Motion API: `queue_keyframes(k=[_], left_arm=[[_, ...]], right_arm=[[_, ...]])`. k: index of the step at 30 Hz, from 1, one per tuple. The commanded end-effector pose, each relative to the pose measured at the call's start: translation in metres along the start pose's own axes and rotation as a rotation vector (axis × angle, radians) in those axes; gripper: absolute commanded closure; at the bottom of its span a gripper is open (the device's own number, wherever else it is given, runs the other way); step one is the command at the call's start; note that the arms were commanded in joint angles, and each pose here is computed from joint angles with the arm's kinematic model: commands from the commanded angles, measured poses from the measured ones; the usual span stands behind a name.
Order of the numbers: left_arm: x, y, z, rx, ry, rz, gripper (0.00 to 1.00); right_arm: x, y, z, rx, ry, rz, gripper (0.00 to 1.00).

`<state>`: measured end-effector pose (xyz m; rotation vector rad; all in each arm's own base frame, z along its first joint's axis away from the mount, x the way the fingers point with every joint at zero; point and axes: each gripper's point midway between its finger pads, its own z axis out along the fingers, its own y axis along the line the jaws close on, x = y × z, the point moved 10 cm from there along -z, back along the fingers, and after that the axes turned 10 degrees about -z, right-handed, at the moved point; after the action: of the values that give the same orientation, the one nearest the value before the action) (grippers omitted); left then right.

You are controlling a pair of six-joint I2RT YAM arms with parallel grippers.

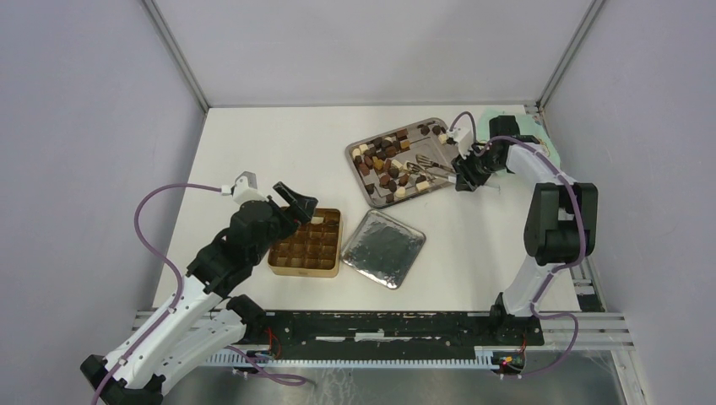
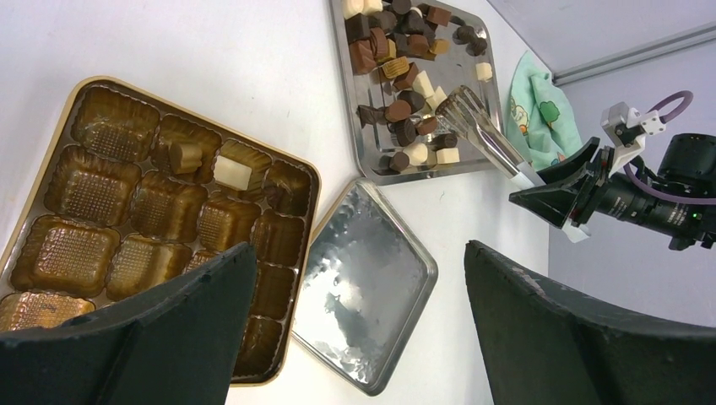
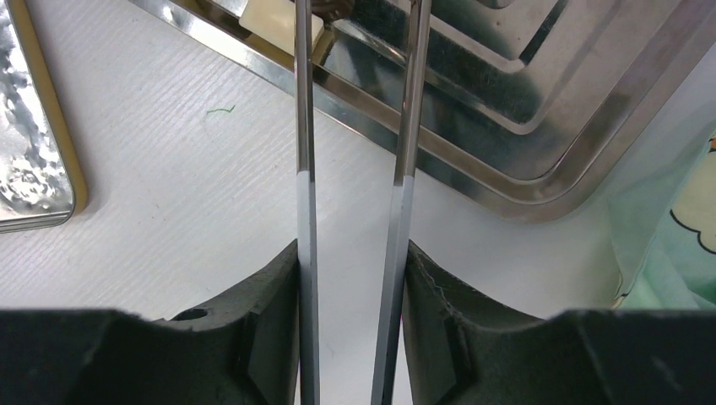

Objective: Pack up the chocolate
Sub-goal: Pick up the fake chocolate from the plate.

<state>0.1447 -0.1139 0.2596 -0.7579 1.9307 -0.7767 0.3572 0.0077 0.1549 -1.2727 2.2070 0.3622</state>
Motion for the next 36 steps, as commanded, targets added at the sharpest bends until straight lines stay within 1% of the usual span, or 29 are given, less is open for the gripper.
queue_keyframes(k=[1, 10, 13, 15, 23, 26, 28, 33, 34, 36], left_arm=[[-0.004, -0.008, -0.001, 0.039, -0.016, 0.017, 0.03], [-0.003, -0.005, -0.001, 0.026, -0.015, 0.022, 0.03], [-0.002, -0.004, 0.0, 0.019, -0.01, 0.025, 0.03], [-0.002, -0.003, 0.001, 0.008, -0.009, 0.033, 0.03], [-0.008, 0.001, -0.001, -0.105, -0.025, 0.122, 0.04], [-0.012, 0.004, -0.001, -0.186, -0.037, 0.174, 0.04], [-0.014, 0.007, 0.0, -0.234, -0.039, 0.223, 0.07], [-0.014, 0.007, 0.011, -0.316, 0.004, 0.335, 0.16], [-0.014, 0.009, 0.017, -0.342, 0.019, 0.353, 0.19], [-0.015, 0.018, 0.032, -0.406, 0.074, 0.385, 0.29]], right_arm=[[-0.015, -0.016, -0.004, 0.051, -0.026, -0.044, 0.54], [-0.032, -0.018, 0.007, 0.03, -0.009, -0.1, 0.55], [-0.034, -0.019, 0.007, 0.039, -0.007, -0.106, 0.58], [-0.035, -0.02, 0.007, 0.045, -0.008, -0.111, 0.63], [-0.037, -0.017, -0.003, 0.082, -0.025, -0.118, 0.92], [-0.04, -0.014, -0.013, 0.109, -0.051, -0.124, 0.97], [-0.041, -0.012, -0.017, 0.116, -0.069, -0.127, 1.0], [-0.041, -0.004, -0.022, 0.108, -0.101, -0.117, 1.0], [-0.041, -0.002, -0.022, 0.104, -0.109, -0.116, 1.0], [-0.04, 0.001, -0.022, 0.098, -0.121, -0.11, 1.0]])
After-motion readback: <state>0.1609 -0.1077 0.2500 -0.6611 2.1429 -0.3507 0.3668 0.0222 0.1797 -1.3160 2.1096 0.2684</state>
